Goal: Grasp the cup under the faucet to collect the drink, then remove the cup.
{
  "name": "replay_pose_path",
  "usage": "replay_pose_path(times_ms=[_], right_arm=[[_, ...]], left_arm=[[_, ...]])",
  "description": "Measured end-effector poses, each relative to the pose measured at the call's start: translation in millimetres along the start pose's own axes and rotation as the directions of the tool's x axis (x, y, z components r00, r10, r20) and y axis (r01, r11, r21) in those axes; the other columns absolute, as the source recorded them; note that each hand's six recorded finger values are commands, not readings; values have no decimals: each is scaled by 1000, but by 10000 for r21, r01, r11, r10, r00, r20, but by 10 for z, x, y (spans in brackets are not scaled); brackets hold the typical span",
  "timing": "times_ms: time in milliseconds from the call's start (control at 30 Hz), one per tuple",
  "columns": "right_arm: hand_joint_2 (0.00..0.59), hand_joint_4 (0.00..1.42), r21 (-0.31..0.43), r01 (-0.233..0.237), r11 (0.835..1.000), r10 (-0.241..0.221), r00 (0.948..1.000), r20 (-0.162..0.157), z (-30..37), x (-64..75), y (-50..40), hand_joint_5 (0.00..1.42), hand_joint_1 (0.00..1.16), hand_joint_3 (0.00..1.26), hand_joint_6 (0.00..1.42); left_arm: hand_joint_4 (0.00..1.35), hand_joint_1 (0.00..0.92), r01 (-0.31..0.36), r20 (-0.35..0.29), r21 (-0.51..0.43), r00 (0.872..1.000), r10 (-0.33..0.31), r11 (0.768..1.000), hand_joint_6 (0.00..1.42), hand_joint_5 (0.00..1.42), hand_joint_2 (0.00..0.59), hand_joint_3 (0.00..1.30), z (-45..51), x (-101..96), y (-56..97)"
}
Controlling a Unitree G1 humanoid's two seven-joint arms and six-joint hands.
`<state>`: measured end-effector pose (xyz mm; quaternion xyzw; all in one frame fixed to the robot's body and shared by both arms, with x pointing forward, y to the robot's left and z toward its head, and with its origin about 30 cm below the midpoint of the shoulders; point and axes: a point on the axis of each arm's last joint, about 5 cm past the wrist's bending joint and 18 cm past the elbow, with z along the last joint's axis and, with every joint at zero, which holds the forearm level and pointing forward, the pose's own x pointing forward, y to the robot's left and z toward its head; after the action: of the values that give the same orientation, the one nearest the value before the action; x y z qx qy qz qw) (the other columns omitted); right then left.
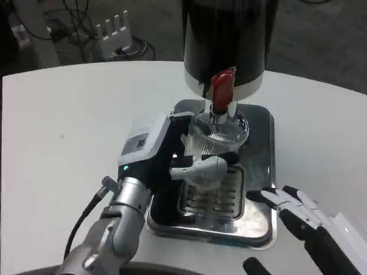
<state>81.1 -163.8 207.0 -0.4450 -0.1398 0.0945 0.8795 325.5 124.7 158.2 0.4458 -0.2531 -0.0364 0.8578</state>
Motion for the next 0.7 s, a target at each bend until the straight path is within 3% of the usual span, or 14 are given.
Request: replay_pose_path(times_ms=[300, 500, 700], right_arm=[[436, 84, 20, 33, 10000, -32, 9999, -116, -19, -22, -10, 0, 557, 165, 0], [438, 84, 41, 130, 9999, -130, 9999, -82, -19, -20, -12, 0, 553, 171, 0], [438, 91, 65, 166, 9998, -165, 9998, -60, -18, -19, -12, 0, 550, 173, 0]], left_arm=[[825, 455, 227, 0, 115, 9997, -227, 9997, 708, 900, 95, 748, 39, 1, -77], [657, 329, 65, -170, 201, 9998, -62, 9998, 590, 838, 120, 407, 17, -2, -69], [573, 206, 35, -219, 239, 9998, -29, 9997, 506, 763, 99, 244, -2, -6, -51]])
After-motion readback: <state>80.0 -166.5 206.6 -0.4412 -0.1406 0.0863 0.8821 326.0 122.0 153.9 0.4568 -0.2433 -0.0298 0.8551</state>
